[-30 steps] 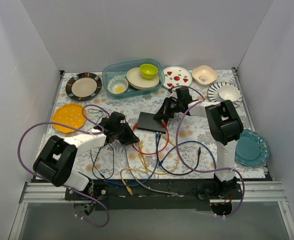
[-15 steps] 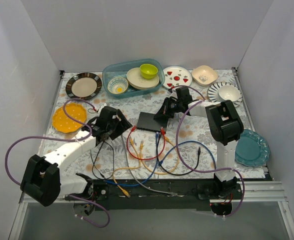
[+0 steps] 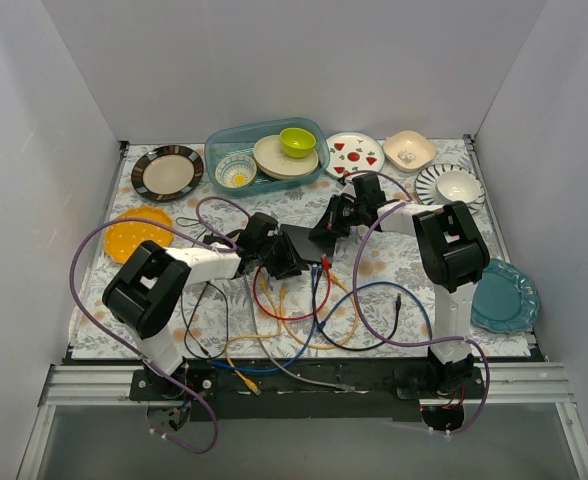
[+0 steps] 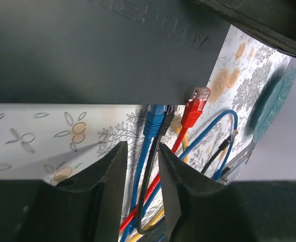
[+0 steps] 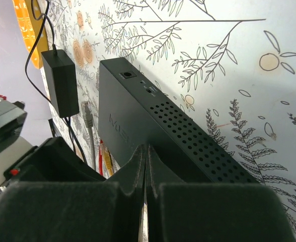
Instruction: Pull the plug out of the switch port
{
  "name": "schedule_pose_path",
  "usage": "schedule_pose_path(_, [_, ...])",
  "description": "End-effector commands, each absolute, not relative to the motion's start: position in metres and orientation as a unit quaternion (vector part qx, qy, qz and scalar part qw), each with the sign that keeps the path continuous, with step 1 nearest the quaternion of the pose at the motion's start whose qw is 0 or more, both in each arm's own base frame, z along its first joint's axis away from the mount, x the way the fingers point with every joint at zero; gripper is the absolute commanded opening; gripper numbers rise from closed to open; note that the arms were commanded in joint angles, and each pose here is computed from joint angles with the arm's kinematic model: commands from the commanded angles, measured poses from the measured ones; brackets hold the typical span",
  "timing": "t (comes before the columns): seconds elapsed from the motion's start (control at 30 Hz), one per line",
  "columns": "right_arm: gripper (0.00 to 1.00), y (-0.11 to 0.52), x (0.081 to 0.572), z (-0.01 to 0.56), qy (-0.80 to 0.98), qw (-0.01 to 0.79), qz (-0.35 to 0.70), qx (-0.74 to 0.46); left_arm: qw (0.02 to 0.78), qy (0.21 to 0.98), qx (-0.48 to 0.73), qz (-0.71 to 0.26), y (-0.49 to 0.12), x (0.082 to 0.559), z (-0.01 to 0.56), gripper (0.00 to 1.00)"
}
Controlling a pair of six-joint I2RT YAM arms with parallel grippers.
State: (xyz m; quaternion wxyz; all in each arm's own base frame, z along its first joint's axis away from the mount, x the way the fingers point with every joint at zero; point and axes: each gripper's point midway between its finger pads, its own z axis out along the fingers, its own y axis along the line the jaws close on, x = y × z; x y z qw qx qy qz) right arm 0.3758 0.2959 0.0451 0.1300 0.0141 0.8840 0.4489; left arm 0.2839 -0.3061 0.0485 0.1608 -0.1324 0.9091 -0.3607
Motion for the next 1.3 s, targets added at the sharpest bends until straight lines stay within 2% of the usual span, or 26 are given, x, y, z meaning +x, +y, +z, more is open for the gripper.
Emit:
schedule_pose_path(0.0, [0.01,0.272,0.364,0.007,0.916,0.111,0.384,0.038,0.164,0.890,-0.117,-0.408,-0.327,0.289,0.063,0.31])
schedule_pose_path(0.23, [0.01,0.271,0.363,0.006,0.915,0.109,0.386,0.042,0.143,0.903,-0.135,-0.382,-0.332,0.296,0.030,0.40])
schedule_pose_path(0.47, [0.01,0.271,0.360,0.002,0.916,0.102,0.385,0.047,0.145,0.901,-0.170,-0.373,-0.328,0.299,0.021,0.40])
schedule_pose_path(0.7, [0.01,0.272,0.363,0.003,0.912,0.108,0.393,0.049,0.156,0.906,-0.203,-0.338,-0.313,0.300,0.015,0.34])
schedule_pose_path(1.1, [0.01,0.271,0.363,0.001,0.911,0.106,0.396,0.051,0.132,0.906,-0.251,-0.315,-0.306,0.298,-0.004,0.33])
schedule_pose_path(1.27, [0.01,0.269,0.361,-0.001,0.911,0.104,0.395,0.053,0.128,0.908,-0.252,-0.310,-0.306,0.297,-0.008,0.22])
